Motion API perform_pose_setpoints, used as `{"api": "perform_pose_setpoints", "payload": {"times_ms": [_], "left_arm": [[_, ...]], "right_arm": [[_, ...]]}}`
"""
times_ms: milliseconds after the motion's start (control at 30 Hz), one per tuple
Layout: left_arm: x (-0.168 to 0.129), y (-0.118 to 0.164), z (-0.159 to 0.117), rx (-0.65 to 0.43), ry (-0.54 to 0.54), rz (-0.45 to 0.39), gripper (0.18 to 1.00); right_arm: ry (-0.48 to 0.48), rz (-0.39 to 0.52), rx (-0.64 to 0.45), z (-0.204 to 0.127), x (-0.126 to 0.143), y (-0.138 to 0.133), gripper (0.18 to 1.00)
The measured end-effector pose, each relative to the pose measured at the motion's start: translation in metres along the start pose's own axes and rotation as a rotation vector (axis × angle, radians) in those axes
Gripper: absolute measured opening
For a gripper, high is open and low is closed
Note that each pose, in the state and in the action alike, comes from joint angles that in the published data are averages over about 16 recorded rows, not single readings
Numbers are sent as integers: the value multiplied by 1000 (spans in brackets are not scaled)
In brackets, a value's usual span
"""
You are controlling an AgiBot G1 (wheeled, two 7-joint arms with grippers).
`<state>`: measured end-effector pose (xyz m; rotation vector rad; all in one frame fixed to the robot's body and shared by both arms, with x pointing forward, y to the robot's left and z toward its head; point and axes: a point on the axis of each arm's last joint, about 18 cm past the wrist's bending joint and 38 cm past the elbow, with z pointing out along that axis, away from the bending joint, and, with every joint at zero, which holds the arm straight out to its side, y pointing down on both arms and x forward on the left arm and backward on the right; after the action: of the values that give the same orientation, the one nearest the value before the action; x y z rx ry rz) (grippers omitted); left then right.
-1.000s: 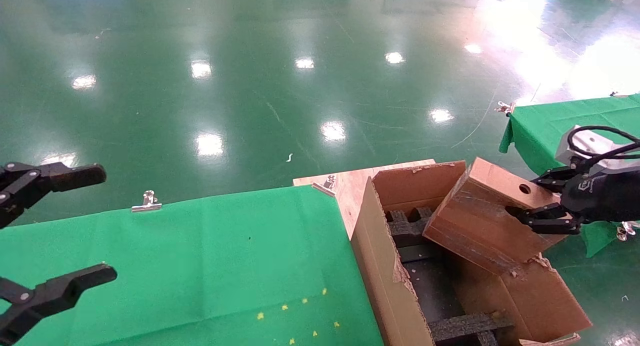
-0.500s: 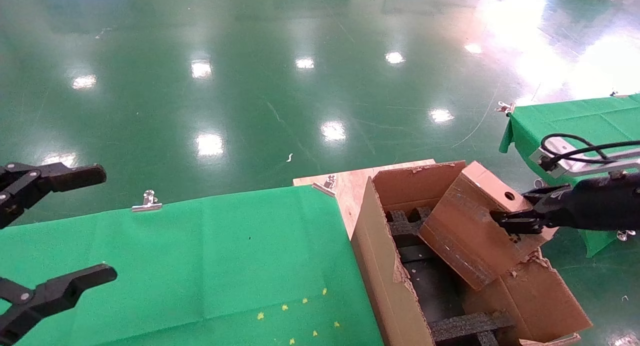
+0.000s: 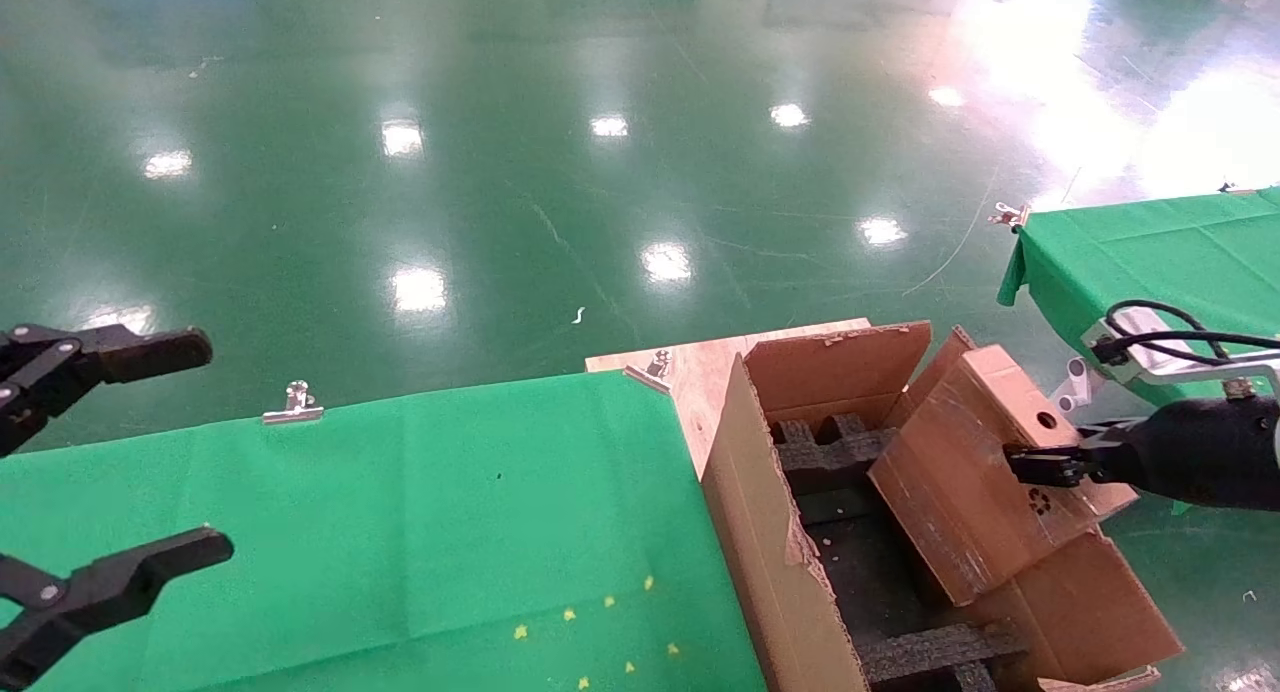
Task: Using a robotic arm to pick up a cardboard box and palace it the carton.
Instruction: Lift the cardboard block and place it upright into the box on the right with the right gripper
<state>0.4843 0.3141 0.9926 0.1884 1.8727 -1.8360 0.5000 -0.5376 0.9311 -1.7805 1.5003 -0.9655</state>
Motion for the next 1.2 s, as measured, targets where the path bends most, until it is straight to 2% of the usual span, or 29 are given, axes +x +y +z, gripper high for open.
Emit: {"api": "perform_pose_setpoints", "payload": {"times_ms": [233,600,1200], "left_arm": [[0,0,0,0,0,0,1001],[0,0,0,0,0,0,1001],[0,0,0,0,0,0,1001]], "right_arm": [[48,45,-32,4,5,3,334],[119,54,-72,14,9,2,333],[174,53,-112,52,-8,-2,324]]}}
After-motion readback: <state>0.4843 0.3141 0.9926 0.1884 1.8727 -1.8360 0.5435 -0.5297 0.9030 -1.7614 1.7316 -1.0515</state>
